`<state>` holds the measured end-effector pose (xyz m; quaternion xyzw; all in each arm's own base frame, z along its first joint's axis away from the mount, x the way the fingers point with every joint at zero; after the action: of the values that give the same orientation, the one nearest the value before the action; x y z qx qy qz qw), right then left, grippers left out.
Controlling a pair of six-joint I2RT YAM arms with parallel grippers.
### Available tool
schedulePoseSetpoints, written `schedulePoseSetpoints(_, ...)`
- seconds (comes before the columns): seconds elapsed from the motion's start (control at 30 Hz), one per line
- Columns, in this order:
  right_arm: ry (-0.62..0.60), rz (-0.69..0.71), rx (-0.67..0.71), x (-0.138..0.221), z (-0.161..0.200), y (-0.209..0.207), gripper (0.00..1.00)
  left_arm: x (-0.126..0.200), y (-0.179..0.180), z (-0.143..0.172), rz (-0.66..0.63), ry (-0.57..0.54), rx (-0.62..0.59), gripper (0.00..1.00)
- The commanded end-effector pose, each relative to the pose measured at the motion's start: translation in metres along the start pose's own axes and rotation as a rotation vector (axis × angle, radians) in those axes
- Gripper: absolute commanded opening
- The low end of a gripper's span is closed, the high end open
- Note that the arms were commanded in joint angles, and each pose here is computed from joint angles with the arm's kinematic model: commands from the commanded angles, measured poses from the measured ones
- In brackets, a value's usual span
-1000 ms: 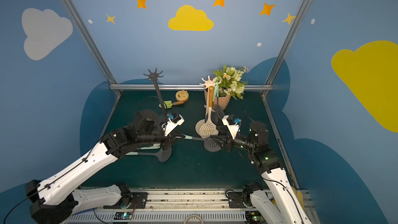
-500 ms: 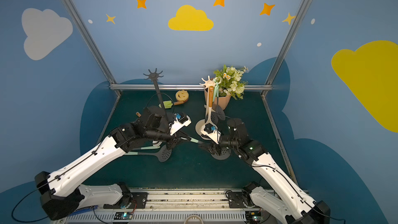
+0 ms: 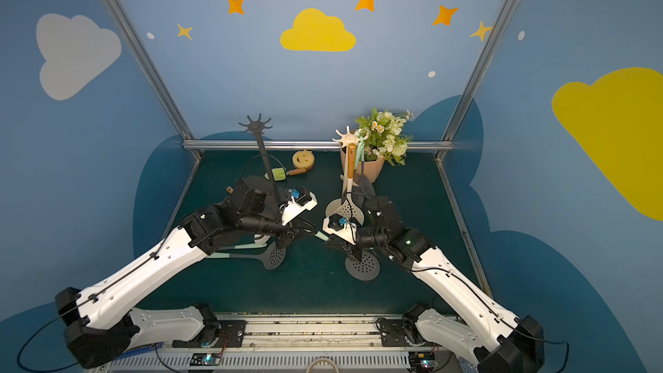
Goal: Hang the skimmer on the kitchen utensil rack
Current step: Pick up the skimmer from the center of the board, then hang the skimmer on the rack.
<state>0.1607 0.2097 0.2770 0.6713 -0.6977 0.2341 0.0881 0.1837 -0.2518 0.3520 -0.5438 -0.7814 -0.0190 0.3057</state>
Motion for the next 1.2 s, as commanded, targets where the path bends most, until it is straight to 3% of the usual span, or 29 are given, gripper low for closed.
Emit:
schedulePoseSetpoints(0.0,-0.005,0.095,-0.079,0.006,-0.003,-0.009,0.0,0.017,0.001,-0.018,-0.091,-0.128,-0.009,0.49)
schedulePoseSetpoints(0.03,-0.01,0.108,-0.084,0.007,-0.003,-0.009,0.0,0.022,0.001,-0.021,-0.103,-0.153,-0.002,0.61)
schedulePoseSetpoints(0.1,-0.018,0.155,-0.121,0.008,0.0,-0.011,0.0,0.03,0.001,-0.026,-0.136,-0.202,0.018,0.68)
schedulePoseSetpoints(0.33,-0.09,0.359,-0.255,0.014,0.005,-0.025,0.0,0.048,0.012,-0.023,-0.263,-0.358,0.096,0.85)
schedulePoseSetpoints(0.47,-0.147,0.464,-0.317,0.018,-0.002,-0.039,0.0,0.043,0.028,-0.011,-0.357,-0.386,0.148,0.92)
schedulePoseSetpoints(0.6,-0.186,0.481,-0.34,0.017,-0.012,-0.049,0.0,0.039,0.04,-0.006,-0.413,-0.384,0.181,1.0)
schedulePoseSetpoints(0.97,-0.251,0.637,-0.438,0.022,-0.031,-0.079,0.0,0.039,0.07,0.007,-0.472,-0.417,0.272,1.0)
schedulePoseSetpoints(1.17,-0.263,0.645,-0.459,0.02,-0.033,-0.078,0.0,0.048,0.082,0.004,-0.445,-0.457,0.325,1.0)
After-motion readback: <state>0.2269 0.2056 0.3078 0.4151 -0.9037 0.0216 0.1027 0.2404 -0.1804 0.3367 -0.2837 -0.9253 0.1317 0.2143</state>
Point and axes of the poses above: each gripper's point midway between its finger pads, its own x axis back along the fingers, its own y axis along the line the jaws close on, z = x × y, the point moved 7 cm from there along x, back along the fingers, and after that the axes turned 11 degrees about x, right-handed, at the moved point
